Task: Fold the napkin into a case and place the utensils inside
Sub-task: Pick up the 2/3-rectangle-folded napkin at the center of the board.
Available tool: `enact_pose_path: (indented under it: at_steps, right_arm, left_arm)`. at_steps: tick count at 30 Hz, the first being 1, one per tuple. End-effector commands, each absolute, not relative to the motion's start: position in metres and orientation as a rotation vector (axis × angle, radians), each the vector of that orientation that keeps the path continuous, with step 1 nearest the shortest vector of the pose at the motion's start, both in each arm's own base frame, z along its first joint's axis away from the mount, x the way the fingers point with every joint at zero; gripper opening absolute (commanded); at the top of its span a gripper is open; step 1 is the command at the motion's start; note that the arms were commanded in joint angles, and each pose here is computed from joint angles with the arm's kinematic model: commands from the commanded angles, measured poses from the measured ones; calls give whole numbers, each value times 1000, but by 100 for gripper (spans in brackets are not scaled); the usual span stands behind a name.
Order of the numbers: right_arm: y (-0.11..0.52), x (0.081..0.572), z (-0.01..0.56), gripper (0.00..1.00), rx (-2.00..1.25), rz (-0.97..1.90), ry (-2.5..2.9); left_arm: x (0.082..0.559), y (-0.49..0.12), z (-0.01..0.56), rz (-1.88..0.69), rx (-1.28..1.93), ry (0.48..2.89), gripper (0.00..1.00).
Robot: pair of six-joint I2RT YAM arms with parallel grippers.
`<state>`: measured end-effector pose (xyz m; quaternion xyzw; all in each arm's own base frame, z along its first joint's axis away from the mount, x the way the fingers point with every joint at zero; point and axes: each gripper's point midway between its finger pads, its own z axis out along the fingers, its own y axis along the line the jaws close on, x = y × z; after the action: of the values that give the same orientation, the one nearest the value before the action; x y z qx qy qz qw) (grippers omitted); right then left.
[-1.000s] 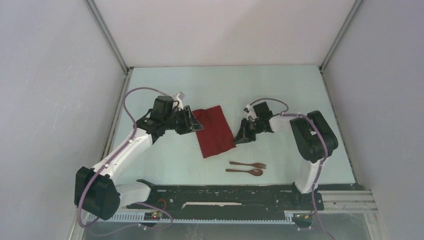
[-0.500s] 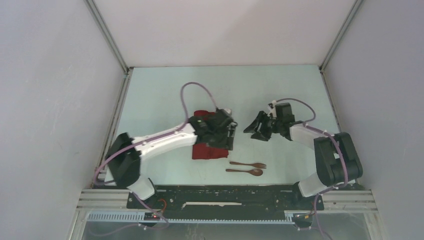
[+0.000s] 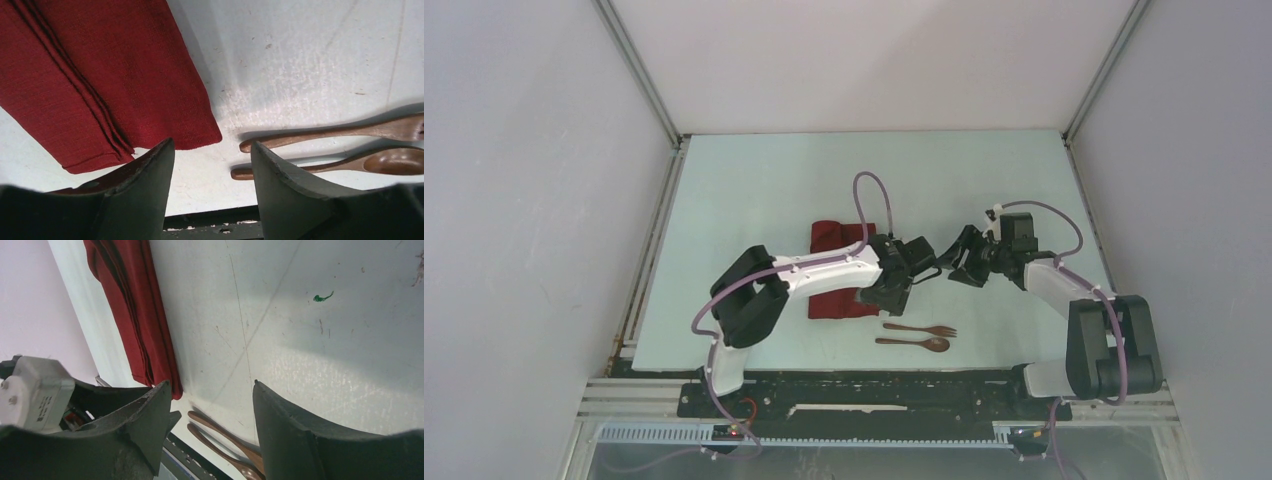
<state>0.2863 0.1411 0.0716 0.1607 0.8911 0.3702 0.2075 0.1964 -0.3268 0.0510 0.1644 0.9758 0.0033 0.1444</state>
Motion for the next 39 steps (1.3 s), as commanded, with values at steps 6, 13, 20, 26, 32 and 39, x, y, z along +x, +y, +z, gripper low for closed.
enact_pose_path:
  at_steps: [6,13,20,26,32,39]
  right_arm:
    - [142,283,69,69,373,1048,2486]
    - [151,282,70,68,345,1063,2485]
    - [169,279,64,68,308,1108,2507]
    - [188,283,68,77,292,1274,2475]
    - [221,302,77,100,282,1542,2359]
    - [269,315,80,97,327,1713,2322]
  left_arm:
    - [202,-330,35,84,455,2831,55]
    - [203,-317,24,172,467,2827,49]
    - [210,-311,24,162,460,2795,25]
    - [216,-310,56,-12,396,2741,4]
    - [212,-312,81,-327,293,2737,0]
    - [211,-301,86,-399,258,2739,0]
